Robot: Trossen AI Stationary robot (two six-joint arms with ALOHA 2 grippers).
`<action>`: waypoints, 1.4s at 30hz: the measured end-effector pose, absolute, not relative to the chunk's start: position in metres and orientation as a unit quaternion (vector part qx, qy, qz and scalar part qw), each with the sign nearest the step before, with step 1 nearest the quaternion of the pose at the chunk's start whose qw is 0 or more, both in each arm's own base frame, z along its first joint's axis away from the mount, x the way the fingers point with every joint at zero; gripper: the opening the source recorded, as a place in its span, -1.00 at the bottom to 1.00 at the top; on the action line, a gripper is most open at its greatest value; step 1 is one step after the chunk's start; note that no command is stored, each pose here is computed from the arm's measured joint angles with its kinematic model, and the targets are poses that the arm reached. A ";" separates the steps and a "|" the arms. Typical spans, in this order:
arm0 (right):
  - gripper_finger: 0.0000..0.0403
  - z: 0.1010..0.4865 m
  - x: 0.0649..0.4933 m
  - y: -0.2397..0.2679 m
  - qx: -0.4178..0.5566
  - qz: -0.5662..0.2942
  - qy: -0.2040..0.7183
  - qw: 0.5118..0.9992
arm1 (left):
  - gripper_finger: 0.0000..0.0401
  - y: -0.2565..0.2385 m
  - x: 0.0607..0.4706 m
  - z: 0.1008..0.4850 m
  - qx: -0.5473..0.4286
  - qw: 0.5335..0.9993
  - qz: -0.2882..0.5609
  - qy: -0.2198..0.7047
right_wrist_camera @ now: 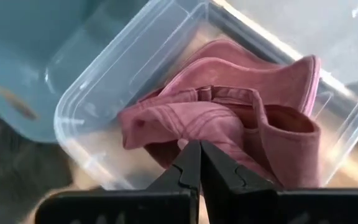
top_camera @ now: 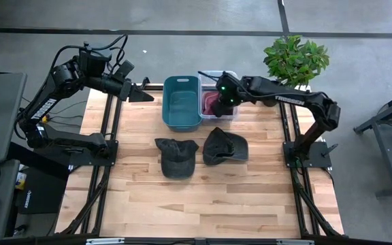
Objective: Pick & Place hat
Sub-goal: Put the red cap into the transparent bin
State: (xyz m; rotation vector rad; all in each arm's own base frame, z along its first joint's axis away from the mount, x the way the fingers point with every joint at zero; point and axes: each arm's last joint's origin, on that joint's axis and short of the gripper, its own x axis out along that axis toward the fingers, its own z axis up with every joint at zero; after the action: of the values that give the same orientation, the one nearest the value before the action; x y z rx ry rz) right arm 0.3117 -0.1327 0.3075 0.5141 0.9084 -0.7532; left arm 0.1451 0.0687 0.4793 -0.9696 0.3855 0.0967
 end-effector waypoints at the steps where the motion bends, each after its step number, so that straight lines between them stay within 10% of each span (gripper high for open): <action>1: -1.00 0.306 0.313 -0.134 0.250 -0.358 0.421 0.795 | 0.12 0.069 0.145 0.479 -0.463 0.866 0.046 0.184; 22: -1.00 0.272 0.319 -0.135 0.336 -0.392 0.475 0.713 | 0.12 0.068 0.145 0.478 -0.463 0.864 0.048 0.191; 42: -1.00 0.300 0.325 -0.154 0.312 -0.399 0.435 0.744 | 0.12 0.068 0.145 0.478 -0.466 0.862 0.049 0.191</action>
State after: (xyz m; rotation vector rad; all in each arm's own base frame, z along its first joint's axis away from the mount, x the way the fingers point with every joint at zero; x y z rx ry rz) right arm 0.3252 -0.1538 0.2997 0.6839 0.9527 -0.8739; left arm 0.1446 0.0684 0.4778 -0.9782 0.4004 0.1022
